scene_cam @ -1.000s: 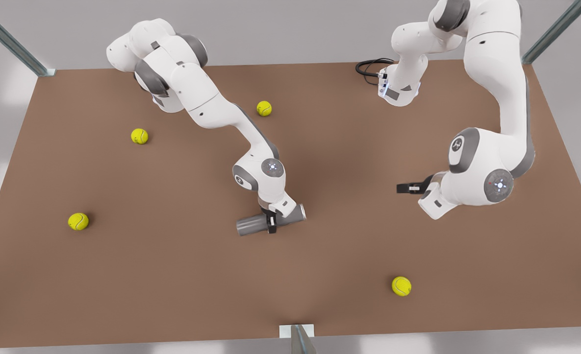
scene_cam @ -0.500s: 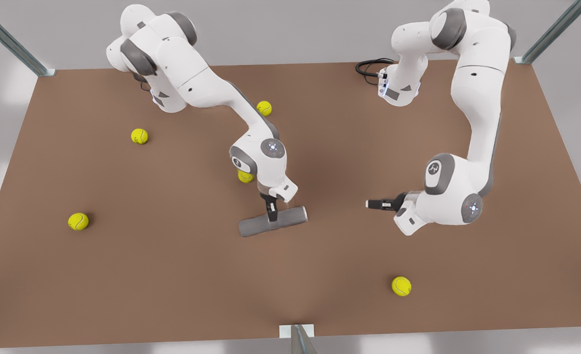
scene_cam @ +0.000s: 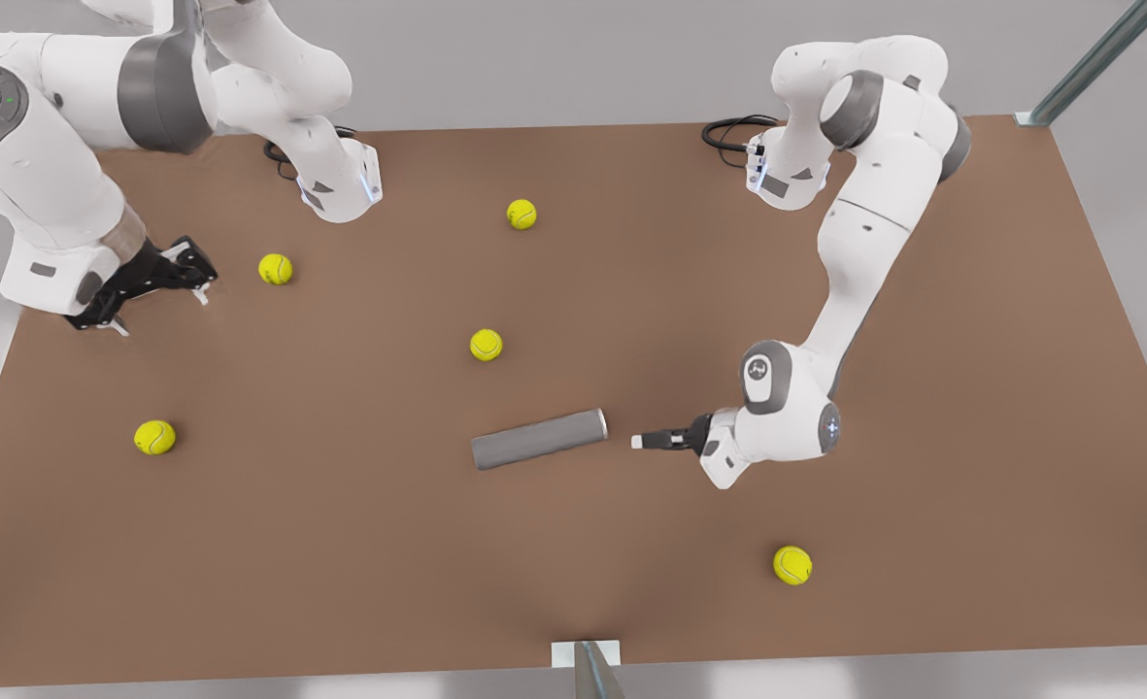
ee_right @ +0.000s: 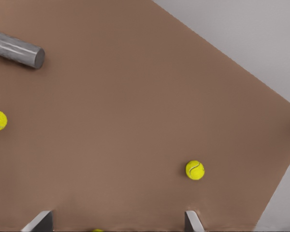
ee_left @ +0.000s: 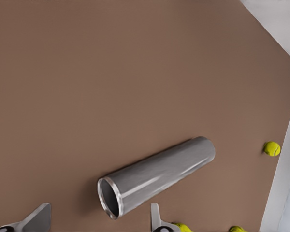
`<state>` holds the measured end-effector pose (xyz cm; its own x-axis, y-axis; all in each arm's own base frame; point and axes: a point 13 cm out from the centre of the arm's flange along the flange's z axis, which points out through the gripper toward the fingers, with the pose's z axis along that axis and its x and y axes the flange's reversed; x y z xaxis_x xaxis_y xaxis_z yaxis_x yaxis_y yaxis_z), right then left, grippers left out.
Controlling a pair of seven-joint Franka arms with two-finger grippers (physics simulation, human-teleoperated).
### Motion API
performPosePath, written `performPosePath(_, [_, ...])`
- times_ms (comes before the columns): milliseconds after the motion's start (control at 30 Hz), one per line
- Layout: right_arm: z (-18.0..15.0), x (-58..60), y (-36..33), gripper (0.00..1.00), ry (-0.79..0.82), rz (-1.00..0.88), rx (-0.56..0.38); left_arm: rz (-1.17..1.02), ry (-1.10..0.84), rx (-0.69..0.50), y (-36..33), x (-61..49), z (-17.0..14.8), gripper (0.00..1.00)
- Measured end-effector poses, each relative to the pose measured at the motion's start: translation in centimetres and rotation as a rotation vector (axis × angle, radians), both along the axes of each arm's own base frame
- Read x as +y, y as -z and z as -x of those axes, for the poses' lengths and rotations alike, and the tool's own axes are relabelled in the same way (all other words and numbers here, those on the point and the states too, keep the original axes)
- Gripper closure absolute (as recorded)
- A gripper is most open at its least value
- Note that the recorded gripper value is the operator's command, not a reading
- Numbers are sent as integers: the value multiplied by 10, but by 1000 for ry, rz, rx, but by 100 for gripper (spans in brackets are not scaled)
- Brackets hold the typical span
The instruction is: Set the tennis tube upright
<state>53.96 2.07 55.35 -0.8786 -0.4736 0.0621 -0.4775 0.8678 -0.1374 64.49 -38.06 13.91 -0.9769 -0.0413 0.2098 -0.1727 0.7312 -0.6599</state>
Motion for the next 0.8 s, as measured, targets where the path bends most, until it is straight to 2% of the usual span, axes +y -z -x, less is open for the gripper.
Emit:
performPosePath(67, [21, -34, 26, 0, 132, -28, 74, 18, -28, 4, 7, -10, 2, 0])
performPosePath(133, [25, -67, 47, 0, 252, -39, 120, 34, -30, 34, 17, -27, 26, 0])
performPosePath(200, [22, -98, 61, 0, 362, -46, 146, 51, -47, 46, 21, -36, 41, 0])
performPosePath(267, [18, -114, 63, 0, 429, -43, 147, 59, -66, 36, 20, -42, 43, 0])
performPosePath(333, [12, -86, 65, 0, 410, -28, 150, 74, -92, 37, 20, -44, 46, 0])
performPosePath(400, [7, -19, 66, 0, 313, -8, 151, 79, -118, 39, 26, -41, 47, 0])
performPosePath(533, [20, 91, 66, 0, 157, 18, 144, 95, -160, 36, 41, -46, 46, 0])
performPosePath(700, [11, 52, 75, 0, 282, 26, 156, 94, -173, 10, 54, -66, 50, 0])
performPosePath(800, [1, 26, 98, 0, 357, 42, 193, 88, -181, -8, 58, -69, 49, 0])
